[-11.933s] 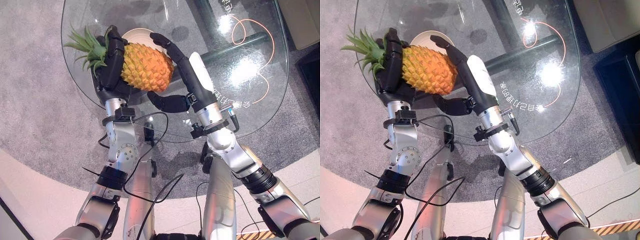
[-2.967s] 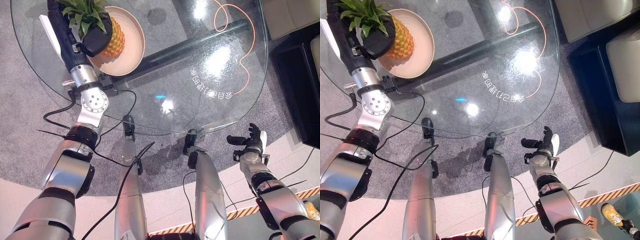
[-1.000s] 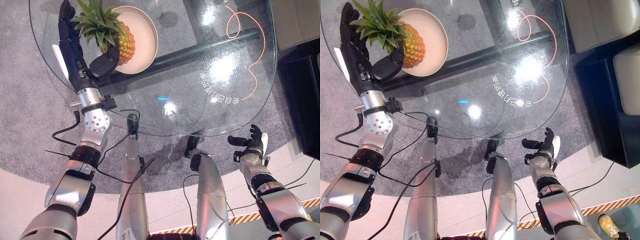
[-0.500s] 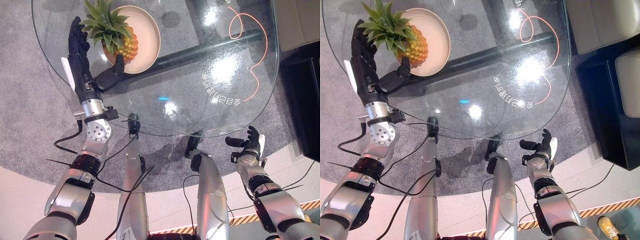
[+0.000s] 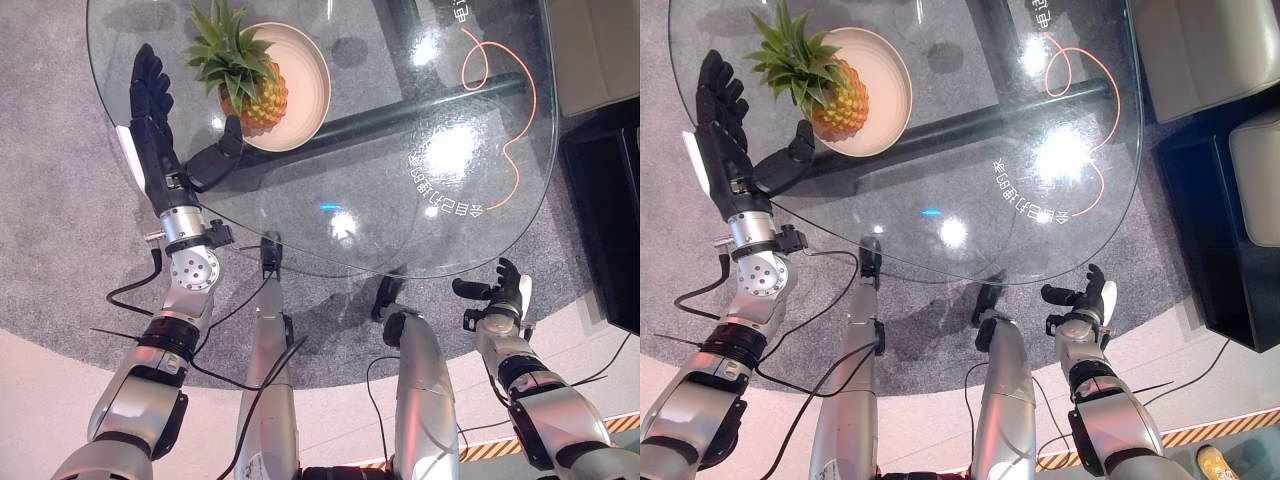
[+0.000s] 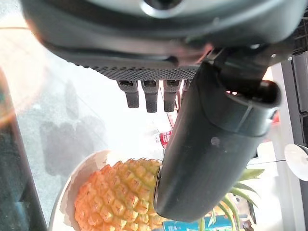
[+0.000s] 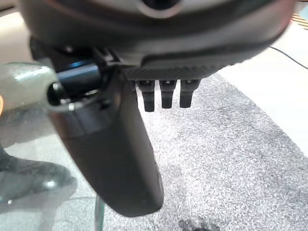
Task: Pick up the fruit to the plate
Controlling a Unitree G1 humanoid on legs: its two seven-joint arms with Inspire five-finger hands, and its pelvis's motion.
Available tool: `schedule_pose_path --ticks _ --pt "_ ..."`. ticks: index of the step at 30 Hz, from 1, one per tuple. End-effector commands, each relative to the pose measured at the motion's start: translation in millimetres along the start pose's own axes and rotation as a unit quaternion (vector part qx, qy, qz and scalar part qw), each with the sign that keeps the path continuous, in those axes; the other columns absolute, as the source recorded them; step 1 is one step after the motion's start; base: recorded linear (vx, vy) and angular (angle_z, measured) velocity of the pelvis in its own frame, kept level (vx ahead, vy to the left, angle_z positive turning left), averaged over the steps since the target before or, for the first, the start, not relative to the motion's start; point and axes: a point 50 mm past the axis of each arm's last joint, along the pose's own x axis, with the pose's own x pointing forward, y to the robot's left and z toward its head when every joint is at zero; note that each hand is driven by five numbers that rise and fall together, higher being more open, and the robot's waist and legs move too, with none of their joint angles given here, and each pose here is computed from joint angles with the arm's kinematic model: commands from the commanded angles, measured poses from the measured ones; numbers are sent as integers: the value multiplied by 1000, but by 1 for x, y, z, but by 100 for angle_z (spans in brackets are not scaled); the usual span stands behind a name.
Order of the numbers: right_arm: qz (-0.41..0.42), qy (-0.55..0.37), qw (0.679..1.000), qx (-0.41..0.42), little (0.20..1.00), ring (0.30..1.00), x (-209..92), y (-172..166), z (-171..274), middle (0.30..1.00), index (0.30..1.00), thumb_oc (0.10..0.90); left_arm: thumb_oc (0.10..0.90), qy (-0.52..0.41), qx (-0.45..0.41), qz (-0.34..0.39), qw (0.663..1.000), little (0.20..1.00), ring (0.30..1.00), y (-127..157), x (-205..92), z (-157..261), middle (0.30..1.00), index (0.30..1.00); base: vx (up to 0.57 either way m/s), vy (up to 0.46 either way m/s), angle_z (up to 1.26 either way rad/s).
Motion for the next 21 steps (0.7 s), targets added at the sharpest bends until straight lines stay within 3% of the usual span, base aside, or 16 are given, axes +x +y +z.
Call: schedule_pose_path --ticks 1,6,12,16,21 --pt "-62 50 997 8 900 900 -1 -38 -38 900 900 800 800 -6 -39 70 997 900 900 19 9 6 900 900 18 -38 1" --pt "-61 80 995 2 900 900 -7 -47 -61 900 900 800 800 110 10 87 990 900 900 53 -22 -32 900 900 21 -1 4" --pt "-39 161 986 -15 900 900 -21 -74 -108 900 900 800 800 260 139 47 954 900 900 91 -89 -79 900 900 76 75 2" --pt "-5 220 974 -57 900 900 -40 -86 -144 900 900 800 800 371 220 6 902 900 900 127 -143 -101 900 900 228 57 12" --pt "39 303 946 -107 900 900 -69 -92 -185 900 900 800 800 514 285 -63 807 900 900 157 -214 -115 900 900 192 38 -6"
